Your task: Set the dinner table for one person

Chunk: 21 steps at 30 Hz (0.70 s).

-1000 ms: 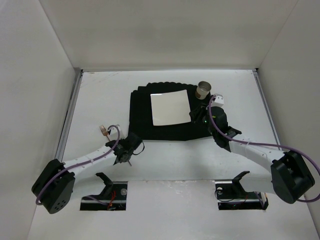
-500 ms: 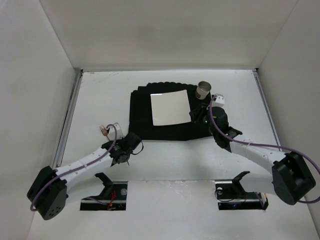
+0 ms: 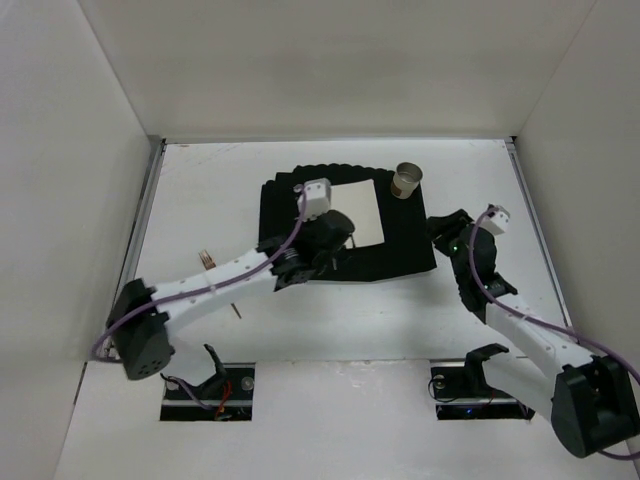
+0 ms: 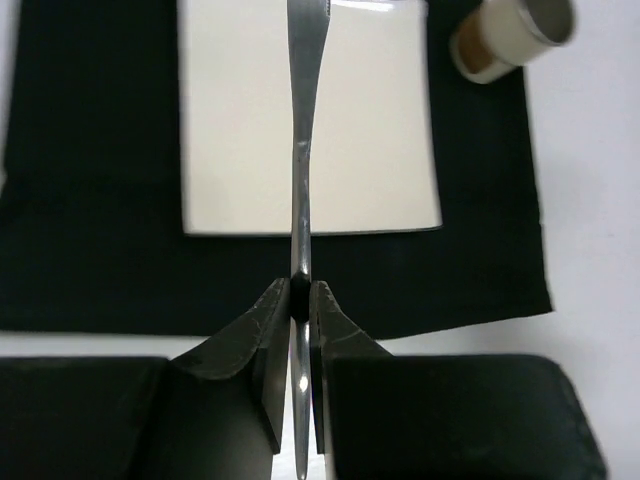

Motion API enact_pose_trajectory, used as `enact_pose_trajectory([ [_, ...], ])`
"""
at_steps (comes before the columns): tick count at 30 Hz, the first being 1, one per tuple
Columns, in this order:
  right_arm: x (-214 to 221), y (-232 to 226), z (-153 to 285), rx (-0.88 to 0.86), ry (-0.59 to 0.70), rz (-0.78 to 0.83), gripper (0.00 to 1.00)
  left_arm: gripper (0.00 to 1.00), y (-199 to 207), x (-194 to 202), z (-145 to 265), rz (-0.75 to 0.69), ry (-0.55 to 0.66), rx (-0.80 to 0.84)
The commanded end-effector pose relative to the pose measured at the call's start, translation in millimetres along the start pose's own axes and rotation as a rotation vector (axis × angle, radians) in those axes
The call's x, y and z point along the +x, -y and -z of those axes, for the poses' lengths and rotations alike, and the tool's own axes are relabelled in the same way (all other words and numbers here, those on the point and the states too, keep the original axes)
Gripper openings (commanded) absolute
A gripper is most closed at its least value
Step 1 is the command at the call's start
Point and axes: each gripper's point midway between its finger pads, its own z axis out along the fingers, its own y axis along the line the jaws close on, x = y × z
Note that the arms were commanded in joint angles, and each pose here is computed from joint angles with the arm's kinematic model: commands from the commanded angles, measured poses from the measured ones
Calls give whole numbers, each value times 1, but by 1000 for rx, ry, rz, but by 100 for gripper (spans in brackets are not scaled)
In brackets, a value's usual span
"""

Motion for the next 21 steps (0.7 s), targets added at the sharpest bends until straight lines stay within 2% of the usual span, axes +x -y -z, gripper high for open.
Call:
enact_pose_trajectory([
  [1,-24,10,3,11,90,-151,55,5,75,-17,-22,-2,42,181],
  [6,-31,25,5,32,112,-208,55,5,139,-4,-59,27,17,274],
  [10,-33,25,6,30,120,-210,55,5,172,9,-77,51,-1,321],
  [21,-31,25,6,26,121,-214,54,6,203,53,-134,165,-52,350],
])
